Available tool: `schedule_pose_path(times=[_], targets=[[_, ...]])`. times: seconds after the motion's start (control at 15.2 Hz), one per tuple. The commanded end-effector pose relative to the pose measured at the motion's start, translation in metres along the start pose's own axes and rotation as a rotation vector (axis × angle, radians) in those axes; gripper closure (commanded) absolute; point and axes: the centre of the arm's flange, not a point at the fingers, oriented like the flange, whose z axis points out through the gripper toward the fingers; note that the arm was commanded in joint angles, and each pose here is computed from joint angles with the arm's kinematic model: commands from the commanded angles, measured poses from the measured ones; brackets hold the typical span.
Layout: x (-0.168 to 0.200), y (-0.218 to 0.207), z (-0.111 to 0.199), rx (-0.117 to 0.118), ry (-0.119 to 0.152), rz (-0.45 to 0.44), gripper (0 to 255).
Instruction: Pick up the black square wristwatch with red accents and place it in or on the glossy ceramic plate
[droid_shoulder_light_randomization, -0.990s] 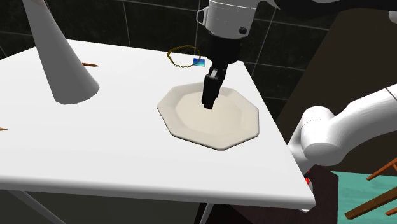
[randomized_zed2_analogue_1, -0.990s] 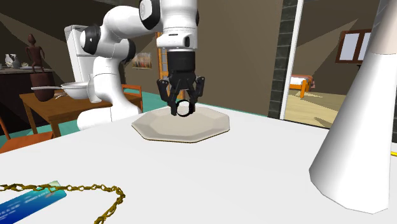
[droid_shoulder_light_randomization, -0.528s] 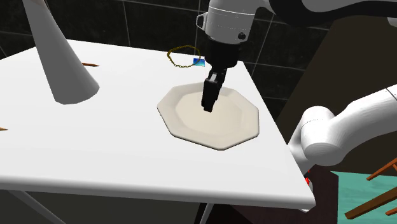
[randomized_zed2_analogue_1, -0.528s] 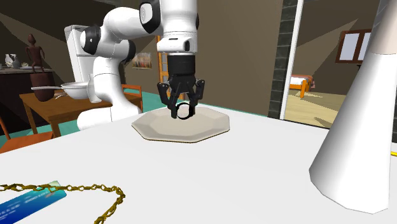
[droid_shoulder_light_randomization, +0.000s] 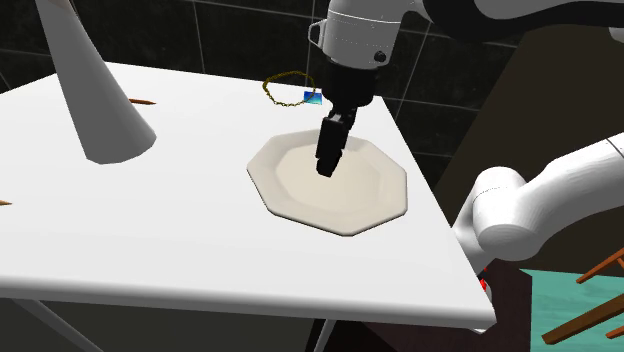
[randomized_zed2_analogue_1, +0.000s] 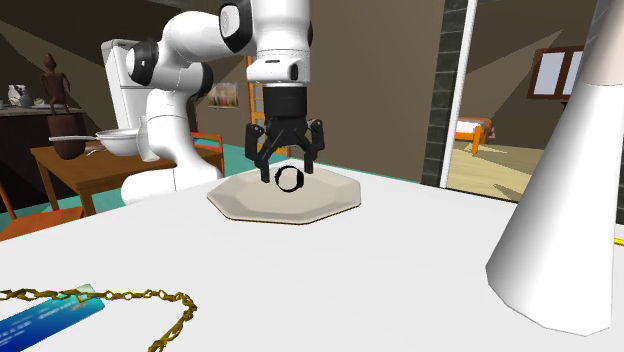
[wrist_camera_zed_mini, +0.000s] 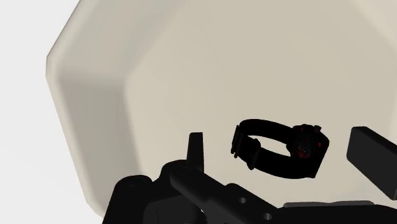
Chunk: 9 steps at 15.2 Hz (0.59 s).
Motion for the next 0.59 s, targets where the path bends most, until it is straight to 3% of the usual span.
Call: schedule_pose_path(times=[0.0,0.2,0.53], targets=[[0.0,0.0,-0.013,0.0,0.0,0.0,0],[0.0,0.0,-0.05,0.0,0.0,0.0,0],[0.0,0.0,-0.05,0.0,0.0,0.0,0]])
